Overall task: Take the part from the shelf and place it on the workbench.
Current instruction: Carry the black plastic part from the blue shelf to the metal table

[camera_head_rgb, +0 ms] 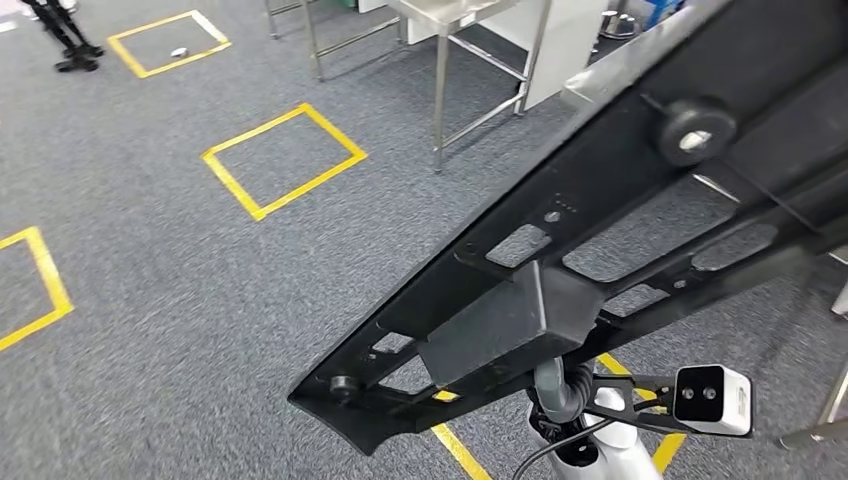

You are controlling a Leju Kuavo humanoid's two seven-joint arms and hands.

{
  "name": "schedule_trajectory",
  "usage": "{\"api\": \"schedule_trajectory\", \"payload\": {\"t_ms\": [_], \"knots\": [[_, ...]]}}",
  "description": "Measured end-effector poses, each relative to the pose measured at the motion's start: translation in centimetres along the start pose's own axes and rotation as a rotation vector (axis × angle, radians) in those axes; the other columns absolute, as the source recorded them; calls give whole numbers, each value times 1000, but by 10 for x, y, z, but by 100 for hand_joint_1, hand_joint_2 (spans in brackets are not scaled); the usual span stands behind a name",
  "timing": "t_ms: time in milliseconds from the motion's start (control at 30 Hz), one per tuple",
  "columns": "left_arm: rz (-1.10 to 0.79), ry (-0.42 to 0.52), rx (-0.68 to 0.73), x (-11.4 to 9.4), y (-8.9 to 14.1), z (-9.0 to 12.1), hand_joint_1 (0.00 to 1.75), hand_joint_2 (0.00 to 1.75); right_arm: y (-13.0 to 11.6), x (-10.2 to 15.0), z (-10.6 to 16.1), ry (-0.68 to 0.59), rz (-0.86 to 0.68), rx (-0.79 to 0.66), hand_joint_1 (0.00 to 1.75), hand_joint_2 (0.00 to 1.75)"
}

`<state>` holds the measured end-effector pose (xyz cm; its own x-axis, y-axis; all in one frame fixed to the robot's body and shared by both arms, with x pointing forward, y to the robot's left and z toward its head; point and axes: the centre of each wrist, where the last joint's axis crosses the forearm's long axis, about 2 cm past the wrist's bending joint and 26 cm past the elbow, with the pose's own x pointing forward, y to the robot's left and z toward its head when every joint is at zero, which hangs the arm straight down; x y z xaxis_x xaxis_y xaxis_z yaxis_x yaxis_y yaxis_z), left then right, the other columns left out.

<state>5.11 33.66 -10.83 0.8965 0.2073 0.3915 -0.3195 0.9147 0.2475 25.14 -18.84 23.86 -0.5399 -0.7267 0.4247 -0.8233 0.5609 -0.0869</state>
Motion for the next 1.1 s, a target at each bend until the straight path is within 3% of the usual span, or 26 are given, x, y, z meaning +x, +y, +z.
{"api": "schedule_trajectory", "payload": {"t_ms": [1100], "knots": [[4, 2, -27, 2, -2, 0, 0, 0, -5, -4, 1, 64, 12, 38, 175, 175]]}}
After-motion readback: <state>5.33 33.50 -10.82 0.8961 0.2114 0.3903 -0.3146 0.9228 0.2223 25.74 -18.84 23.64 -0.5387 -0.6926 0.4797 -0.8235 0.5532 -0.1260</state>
